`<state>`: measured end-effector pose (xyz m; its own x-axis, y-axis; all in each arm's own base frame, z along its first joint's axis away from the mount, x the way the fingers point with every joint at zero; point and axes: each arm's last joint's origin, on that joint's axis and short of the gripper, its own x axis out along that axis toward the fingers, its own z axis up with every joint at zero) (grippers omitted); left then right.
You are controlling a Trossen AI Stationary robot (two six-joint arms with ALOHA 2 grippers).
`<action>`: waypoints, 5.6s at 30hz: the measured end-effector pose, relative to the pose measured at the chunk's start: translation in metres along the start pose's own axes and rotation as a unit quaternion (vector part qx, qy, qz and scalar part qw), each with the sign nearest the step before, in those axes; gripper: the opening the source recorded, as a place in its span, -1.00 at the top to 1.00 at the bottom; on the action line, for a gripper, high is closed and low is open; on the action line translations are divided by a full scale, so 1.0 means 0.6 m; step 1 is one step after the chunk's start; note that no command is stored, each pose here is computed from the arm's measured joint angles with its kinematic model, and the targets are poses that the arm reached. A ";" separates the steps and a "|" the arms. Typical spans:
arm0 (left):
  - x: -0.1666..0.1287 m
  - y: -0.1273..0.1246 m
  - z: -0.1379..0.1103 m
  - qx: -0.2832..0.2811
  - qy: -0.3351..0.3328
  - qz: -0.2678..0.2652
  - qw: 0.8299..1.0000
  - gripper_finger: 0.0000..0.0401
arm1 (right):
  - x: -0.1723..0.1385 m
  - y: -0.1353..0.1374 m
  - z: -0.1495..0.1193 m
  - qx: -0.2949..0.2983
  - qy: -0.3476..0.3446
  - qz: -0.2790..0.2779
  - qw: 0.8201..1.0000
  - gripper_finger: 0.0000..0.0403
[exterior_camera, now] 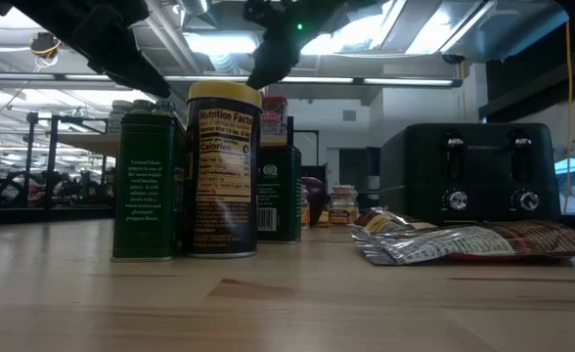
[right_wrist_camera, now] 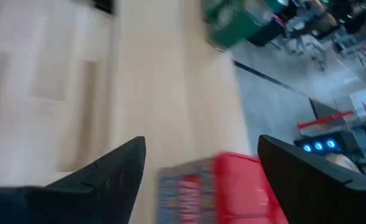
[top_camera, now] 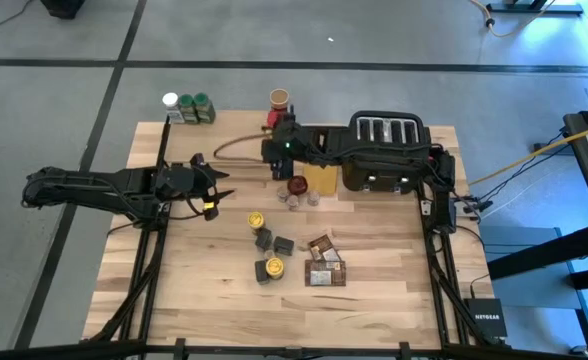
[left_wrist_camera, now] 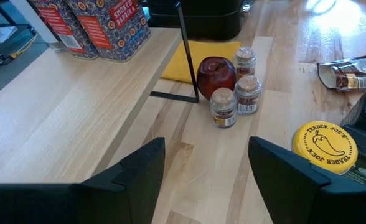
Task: Shelf spices
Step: Put the top right black seasoning can on the shelf, then put the center black seasoning can on the shelf
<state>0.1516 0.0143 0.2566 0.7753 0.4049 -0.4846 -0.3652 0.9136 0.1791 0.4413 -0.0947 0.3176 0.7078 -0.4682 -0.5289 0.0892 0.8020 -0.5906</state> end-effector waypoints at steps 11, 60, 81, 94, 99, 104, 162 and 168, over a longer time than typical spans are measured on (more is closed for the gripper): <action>0.000 0.000 -0.004 0.000 0.013 0.000 1.000 -0.12 | -0.074 0.059 0.042 0.011 -0.015 0.038 0.999 -0.57; -0.008 -0.006 -0.030 -0.067 -0.037 -0.046 0.996 -0.12 | -0.101 0.312 -0.022 0.166 0.098 0.299 0.934 -0.57; -0.008 -0.006 -0.032 -0.087 -0.029 -0.047 0.995 -0.12 | -0.074 0.344 -0.072 0.204 0.096 0.252 0.941 -0.11; -0.010 -0.011 -0.030 -0.082 -0.035 -0.058 0.994 -0.12 | -0.119 0.287 -0.002 0.143 0.083 0.257 0.952 0.83; -0.010 -0.012 -0.030 -0.083 -0.035 -0.058 0.994 -0.12 | -0.137 0.257 0.025 0.131 0.073 0.252 0.956 0.95; -0.010 -0.012 -0.031 -0.083 -0.034 -0.058 0.994 -0.12 | -0.132 0.257 0.019 0.136 0.096 0.252 0.953 0.74; -0.010 -0.012 -0.030 -0.087 -0.034 -0.058 0.994 -0.12 | 0.056 0.335 -0.026 -0.093 -0.015 0.327 0.940 0.03; -0.010 -0.012 -0.030 -0.087 -0.034 -0.058 0.994 -0.12 | 0.034 0.314 -0.013 -0.057 -0.013 0.316 0.947 0.36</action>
<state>0.1399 0.0047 0.2427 0.8488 0.3035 -0.4329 -0.3493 0.9366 -0.0284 0.4672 0.0440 0.1905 0.6118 0.1015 -0.7845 -0.4321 0.8736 -0.2240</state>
